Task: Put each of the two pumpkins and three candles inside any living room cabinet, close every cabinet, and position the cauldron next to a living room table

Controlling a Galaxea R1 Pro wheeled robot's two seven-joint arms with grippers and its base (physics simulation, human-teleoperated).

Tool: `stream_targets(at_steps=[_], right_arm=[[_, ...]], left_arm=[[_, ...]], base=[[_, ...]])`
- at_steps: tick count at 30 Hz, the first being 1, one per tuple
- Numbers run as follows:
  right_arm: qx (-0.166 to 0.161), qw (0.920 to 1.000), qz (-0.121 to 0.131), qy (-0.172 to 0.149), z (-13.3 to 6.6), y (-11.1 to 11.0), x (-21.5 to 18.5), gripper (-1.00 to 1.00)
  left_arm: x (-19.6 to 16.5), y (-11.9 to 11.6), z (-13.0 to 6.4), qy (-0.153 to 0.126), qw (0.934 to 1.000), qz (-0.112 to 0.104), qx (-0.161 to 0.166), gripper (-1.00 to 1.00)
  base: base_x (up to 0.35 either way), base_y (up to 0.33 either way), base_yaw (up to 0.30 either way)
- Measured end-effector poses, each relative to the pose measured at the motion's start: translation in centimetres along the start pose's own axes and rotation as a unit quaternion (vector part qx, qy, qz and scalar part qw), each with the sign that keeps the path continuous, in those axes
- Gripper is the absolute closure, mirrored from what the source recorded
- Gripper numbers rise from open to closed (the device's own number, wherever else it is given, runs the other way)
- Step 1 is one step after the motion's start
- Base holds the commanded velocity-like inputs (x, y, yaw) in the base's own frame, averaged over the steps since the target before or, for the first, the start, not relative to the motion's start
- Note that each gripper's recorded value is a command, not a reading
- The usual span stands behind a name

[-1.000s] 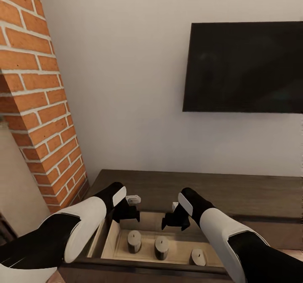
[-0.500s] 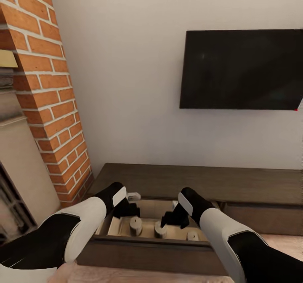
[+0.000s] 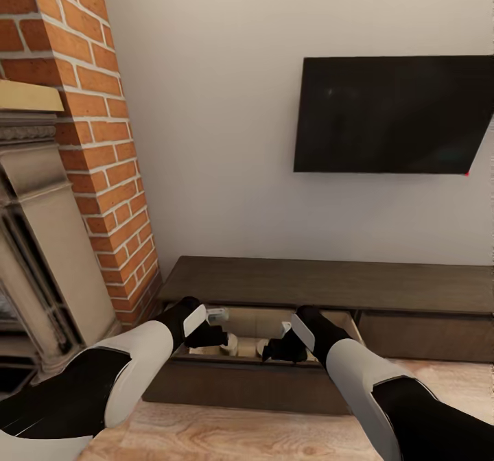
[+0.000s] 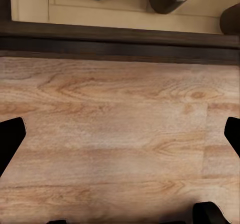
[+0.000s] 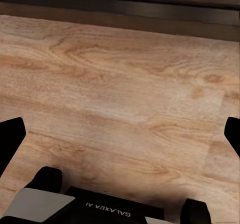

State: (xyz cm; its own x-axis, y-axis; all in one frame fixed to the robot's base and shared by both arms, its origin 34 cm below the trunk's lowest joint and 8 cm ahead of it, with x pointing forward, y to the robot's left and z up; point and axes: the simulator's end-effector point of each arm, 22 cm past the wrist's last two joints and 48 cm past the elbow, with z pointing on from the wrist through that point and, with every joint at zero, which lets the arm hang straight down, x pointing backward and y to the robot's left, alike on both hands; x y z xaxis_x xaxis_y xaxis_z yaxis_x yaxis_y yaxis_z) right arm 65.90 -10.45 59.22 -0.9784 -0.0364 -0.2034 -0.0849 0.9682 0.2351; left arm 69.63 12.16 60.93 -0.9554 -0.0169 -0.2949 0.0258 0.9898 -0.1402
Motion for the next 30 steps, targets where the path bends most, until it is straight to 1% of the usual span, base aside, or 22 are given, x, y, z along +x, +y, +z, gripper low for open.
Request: stream_targets(at_steps=[5,7,9,13,17,20,21,25,30], right_arm=[[0.001,1.0,0.001,-0.002,0.1,-0.2,0.0,-1.0],[0.003,1.0,0.003,0.001,0.4,-0.5,0.4,-1.0],[0.005,1.0,0.005,0.001,0.6,-0.9,0.7,-1.0],[0.009,0.9999,0.011,0.002,1.5,-1.9,1.8,-1.0],[0.011,0.9999,0.013,0.0,1.9,-2.3,2.2,-1.0],[0.017,0.9997,0.016,-0.005,2.0,-3.3,2.3,-1.0],[0.021,0.9996,0.019,-0.006,2.2,-3.9,2.5,-1.0],[0.025,0.9994,0.023,-0.009,2.5,-4.9,2.9,-1.0],[0.026,0.9993,0.026,-0.004,2.9,-5.2,3.6,-1.0]], left_arm=[[-0.2,0.2,0.0,-0.004,1.0,0.0,-0.002,-1.0],[-0.9,0.2,0.0,-0.021,0.9998,-0.002,-0.003,-1.0],[-1.4,0.3,0.0,-0.032,0.9995,-0.003,-0.004,-1.0],[-1.7,0.4,0.0,-0.042,0.9991,-0.004,-0.005,-1.0],[-1.8,0.4,0.0,-0.044,0.999,-0.005,-0.006,-1.0],[-1.7,0.5,0.1,-0.045,0.9989,-0.006,-0.005,-1.0],[-1.7,0.6,0.3,-0.051,0.9986,-0.008,-0.006,-1.0],[-1.8,0.8,1.0,-0.076,0.997,-0.014,-0.006,-1.0],[-1.7,0.7,1.2,-0.077,0.9969,-0.015,-0.003,-1.0]], base=[[-0.297,0.113,0.0],[-0.297,0.114,0.0],[-0.297,0.112,0.0],[-0.267,0.09,0.0],[-0.101,0.028,0.0],[-0.024,0.007,0.0],[-0.01,0.003,0.0],[-0.029,0.001,0.0],[-0.16,0.0,0.0]])
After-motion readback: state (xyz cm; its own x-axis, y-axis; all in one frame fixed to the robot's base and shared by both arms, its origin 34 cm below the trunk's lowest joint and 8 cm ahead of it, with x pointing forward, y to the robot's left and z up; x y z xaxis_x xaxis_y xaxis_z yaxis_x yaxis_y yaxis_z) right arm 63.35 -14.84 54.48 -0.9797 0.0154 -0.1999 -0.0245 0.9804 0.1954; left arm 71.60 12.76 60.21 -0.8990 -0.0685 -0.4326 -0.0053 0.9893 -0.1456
